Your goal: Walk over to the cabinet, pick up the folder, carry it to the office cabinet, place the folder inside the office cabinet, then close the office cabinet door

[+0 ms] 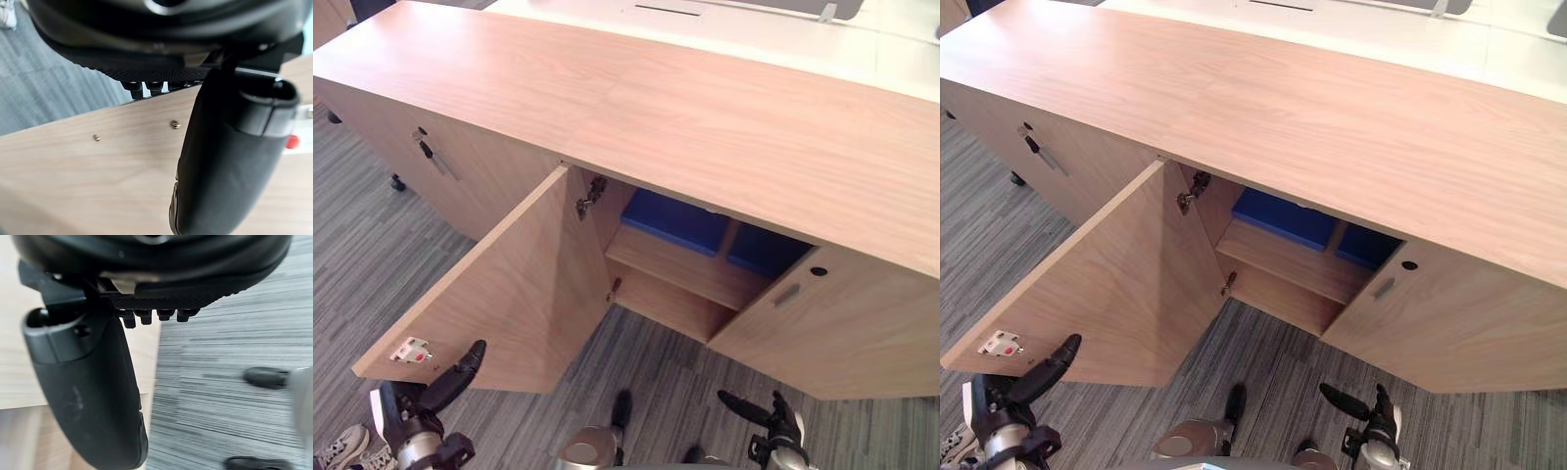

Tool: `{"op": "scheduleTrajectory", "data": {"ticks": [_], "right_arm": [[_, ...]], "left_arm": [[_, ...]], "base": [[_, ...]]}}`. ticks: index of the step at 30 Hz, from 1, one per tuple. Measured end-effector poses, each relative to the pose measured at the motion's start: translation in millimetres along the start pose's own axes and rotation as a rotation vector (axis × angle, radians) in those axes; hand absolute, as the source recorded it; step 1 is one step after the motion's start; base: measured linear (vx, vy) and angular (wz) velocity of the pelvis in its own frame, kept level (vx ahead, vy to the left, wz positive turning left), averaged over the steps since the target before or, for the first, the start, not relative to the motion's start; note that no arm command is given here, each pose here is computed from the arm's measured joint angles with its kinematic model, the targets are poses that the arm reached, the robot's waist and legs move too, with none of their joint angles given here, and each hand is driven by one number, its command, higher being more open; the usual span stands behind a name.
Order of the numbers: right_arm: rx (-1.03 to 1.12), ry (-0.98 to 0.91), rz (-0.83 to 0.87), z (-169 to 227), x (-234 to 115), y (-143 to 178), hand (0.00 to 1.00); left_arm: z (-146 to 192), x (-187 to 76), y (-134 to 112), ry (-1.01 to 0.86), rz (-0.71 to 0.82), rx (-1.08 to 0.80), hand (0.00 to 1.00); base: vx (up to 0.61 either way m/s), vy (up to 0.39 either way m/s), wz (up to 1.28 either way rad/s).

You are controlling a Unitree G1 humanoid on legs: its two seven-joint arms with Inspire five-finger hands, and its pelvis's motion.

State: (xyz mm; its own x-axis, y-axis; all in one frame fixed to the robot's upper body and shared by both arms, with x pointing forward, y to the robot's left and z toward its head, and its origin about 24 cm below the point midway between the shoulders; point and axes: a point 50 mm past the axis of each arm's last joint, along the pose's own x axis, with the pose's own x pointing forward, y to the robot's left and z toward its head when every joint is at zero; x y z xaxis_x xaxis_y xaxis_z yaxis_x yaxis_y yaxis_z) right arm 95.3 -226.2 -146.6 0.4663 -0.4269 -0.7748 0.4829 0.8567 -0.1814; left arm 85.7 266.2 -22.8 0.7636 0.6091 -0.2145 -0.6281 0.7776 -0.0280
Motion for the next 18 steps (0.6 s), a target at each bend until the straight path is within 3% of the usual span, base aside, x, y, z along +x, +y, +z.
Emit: {"op": "scheduleTrajectory", "data": {"ticks": [7, 9, 12, 18], "right_arm": [[-0.020, -0.009, 0.040, 3.2, -0.3, 13.7, 1.00], [-0.039, -0.034, 0.065, 9.9, 0.2, 21.5, 1.00], [-0.055, -0.074, 0.109, 20.1, -0.9, 37.3, 1.00], [-0.079, -0.095, 0.119, 22.6, -2.4, 40.4, 1.00]], "left_arm": [[-72.8, -43.6, -36.2, 0.397, -0.224, 0.110, 1.00], [-85.6, -57.8, -54.6, 0.467, -0.395, 0.185, 1.00], [-82.0, -45.4, -61.3, 0.397, -0.652, 0.434, 1.00], [-71.0, -9.6, -118.6, 0.271, -0.734, 0.467, 1.00]], "base": [[-0.08, 0.037, -0.36], [0.00, 0.063, -0.72], [0.01, 0.058, -1.01], [0.02, 0.045, -0.70]]}}
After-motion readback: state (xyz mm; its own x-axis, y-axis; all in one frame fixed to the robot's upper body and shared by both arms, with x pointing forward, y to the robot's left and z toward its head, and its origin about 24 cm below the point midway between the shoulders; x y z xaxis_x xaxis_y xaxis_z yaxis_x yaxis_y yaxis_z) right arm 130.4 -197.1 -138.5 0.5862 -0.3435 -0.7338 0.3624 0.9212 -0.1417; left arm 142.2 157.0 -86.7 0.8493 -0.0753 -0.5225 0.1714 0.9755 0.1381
